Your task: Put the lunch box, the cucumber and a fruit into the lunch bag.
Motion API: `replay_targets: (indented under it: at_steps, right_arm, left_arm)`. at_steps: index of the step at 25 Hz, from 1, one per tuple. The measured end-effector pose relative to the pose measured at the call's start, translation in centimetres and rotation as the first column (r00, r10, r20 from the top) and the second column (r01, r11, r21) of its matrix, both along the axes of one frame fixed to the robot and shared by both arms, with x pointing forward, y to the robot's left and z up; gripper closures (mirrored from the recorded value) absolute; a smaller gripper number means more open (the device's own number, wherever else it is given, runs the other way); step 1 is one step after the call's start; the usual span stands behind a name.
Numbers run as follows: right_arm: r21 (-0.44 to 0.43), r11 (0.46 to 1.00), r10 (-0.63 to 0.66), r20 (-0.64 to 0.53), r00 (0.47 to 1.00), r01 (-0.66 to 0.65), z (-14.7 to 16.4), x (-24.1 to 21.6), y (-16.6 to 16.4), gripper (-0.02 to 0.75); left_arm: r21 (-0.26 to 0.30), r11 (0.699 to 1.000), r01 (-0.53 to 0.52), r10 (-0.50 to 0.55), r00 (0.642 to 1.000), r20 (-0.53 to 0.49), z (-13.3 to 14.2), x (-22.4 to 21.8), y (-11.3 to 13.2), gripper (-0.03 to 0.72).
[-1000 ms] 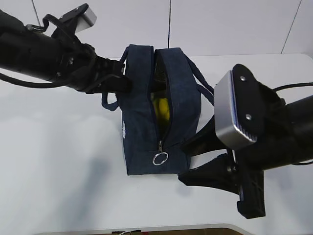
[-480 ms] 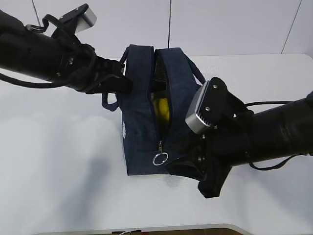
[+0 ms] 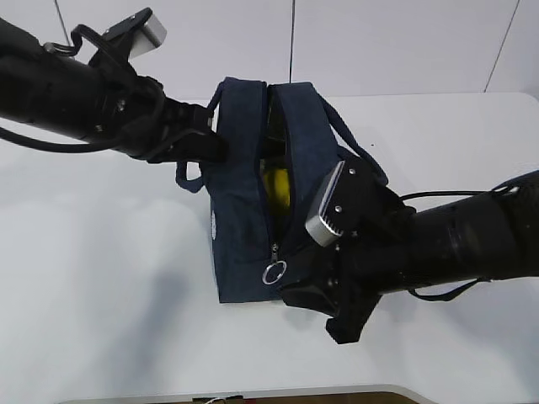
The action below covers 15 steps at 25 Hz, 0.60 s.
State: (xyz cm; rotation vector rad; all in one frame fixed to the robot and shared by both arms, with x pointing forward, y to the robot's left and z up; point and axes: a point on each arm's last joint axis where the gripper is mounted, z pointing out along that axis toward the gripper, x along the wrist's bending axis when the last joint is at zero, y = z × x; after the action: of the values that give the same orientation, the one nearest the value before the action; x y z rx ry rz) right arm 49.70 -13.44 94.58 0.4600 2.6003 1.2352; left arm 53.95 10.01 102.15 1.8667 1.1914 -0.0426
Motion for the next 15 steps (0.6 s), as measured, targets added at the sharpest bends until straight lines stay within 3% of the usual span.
replay_targets:
  at_steps: [7, 15]
  right_arm:
    - [0.034, 0.999, -0.009, -0.021, 1.000, 0.010, -1.6, 0.6, 0.4, 0.355]
    - [0.083, 0.996, 0.024, 0.010, 1.000, -0.025, -0.7, 1.3, 1.1, 0.354]
  left_arm:
    - [-0.002, 1.000, 0.009, -0.009, 1.000, -0.007, 0.0, -0.1, 0.0, 0.685]
    - [-0.004, 1.000, 0.018, -0.018, 1.000, -0.014, 0.0, -0.2, -0.1, 0.685]
